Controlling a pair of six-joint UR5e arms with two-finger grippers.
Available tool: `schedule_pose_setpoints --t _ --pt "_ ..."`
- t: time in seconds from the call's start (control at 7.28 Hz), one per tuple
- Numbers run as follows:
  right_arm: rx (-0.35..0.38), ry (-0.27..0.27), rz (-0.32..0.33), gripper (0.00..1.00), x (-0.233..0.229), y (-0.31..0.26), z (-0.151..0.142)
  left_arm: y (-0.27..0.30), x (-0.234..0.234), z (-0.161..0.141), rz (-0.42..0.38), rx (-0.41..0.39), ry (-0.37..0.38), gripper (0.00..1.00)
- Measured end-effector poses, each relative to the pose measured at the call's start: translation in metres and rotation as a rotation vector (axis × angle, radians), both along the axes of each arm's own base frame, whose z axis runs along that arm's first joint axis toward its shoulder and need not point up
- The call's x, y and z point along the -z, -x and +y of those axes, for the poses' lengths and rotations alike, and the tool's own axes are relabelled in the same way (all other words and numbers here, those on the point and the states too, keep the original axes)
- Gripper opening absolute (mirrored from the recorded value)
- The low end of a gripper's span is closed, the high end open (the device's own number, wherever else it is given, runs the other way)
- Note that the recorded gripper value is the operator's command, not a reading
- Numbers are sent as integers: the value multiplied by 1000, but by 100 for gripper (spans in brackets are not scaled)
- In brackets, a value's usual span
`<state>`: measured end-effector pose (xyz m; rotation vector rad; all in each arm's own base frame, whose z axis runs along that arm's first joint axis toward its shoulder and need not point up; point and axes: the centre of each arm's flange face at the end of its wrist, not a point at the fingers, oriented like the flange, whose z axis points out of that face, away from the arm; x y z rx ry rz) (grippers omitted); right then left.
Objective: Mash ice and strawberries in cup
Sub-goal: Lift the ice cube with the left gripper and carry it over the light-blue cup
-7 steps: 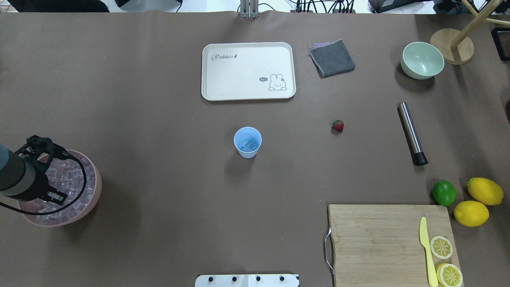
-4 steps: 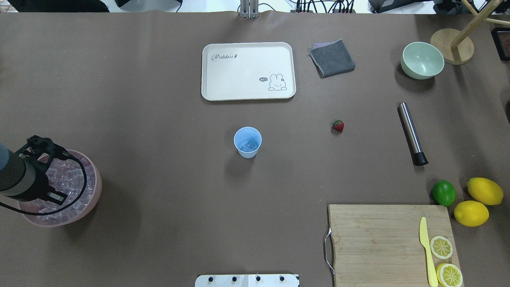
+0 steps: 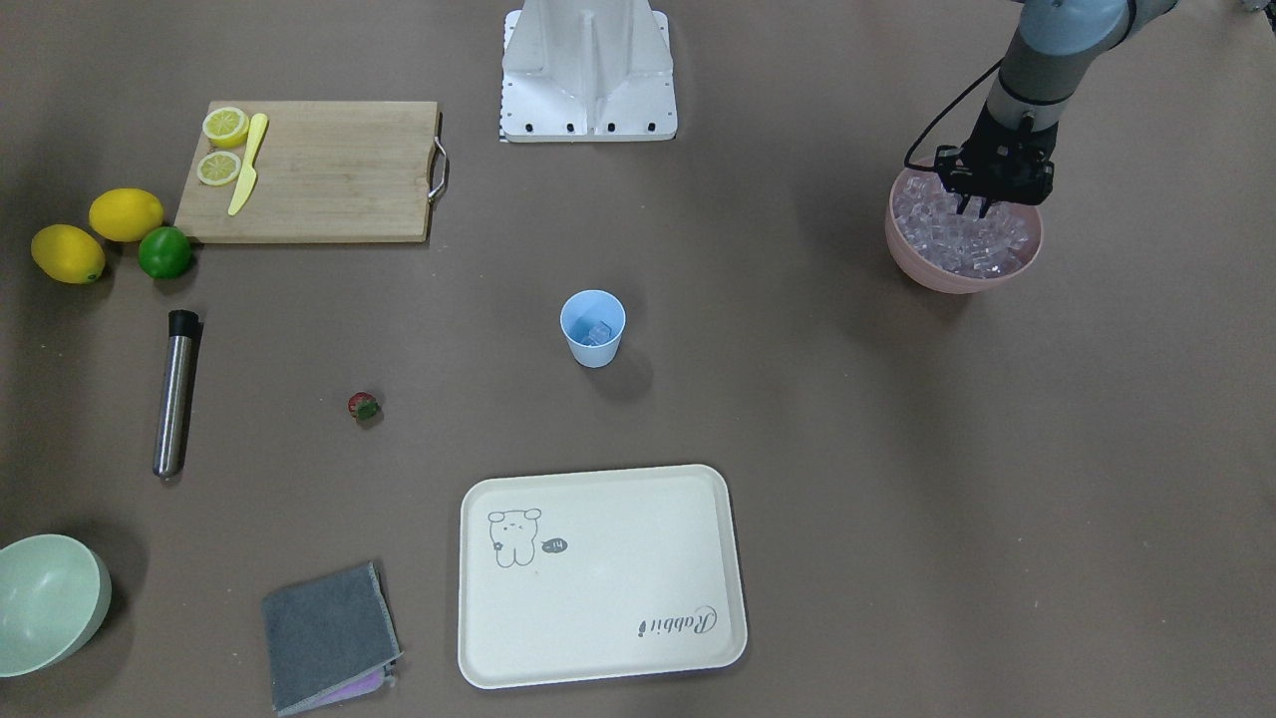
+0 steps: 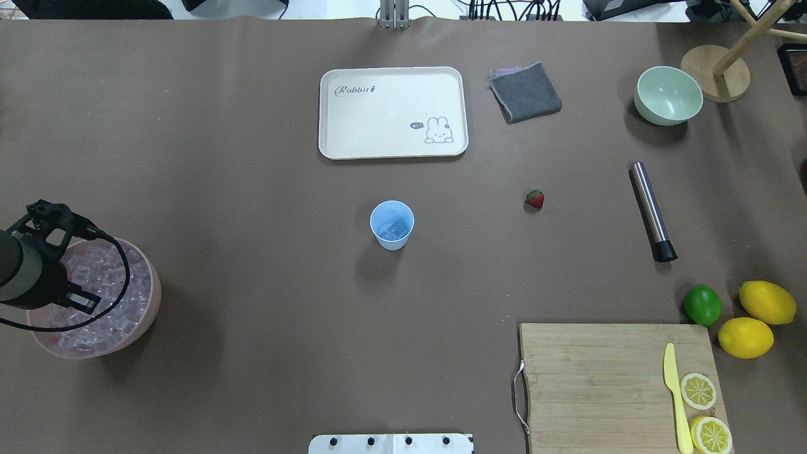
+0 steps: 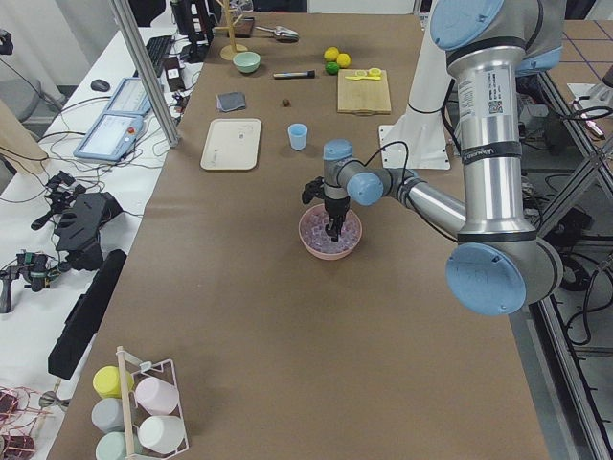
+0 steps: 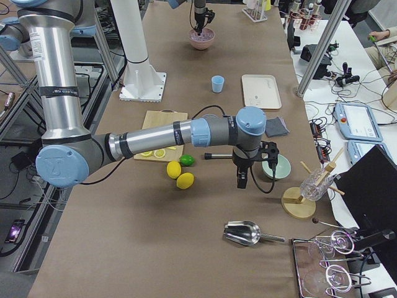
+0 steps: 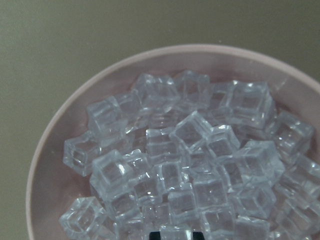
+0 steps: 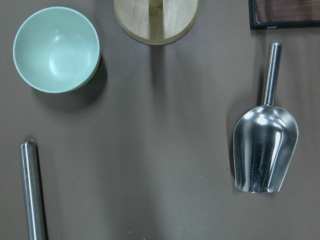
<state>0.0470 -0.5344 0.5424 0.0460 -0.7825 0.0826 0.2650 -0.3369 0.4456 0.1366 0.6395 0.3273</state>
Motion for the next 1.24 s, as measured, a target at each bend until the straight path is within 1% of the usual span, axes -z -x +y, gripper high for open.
schedule_pose_setpoints --t 0.27,0.41,0.55,0.69,0.82,0.96,1.1,1.24 --pt "-20 1 -4 100 9 0 1 38 34 -16 67 97 -24 0" --pt "-23 0 -5 100 12 0 1 34 65 -32 129 150 -42 0" --pt "-24 0 -6 100 12 1 1 18 105 -51 211 206 -42 0" --pt "-24 0 -9 100 13 1 1 -7 149 -72 302 247 -22 0" --pt "-23 0 -10 100 13 1 1 -39 194 -90 377 261 -1 0" --pt "-22 2 -11 100 12 2 1 -72 226 -102 421 253 2 0" --pt "-22 4 -12 100 11 2 2 -103 242 -108 453 245 -22 0" --pt "-22 4 -12 100 11 2 2 -138 243 -107 495 241 -59 0"
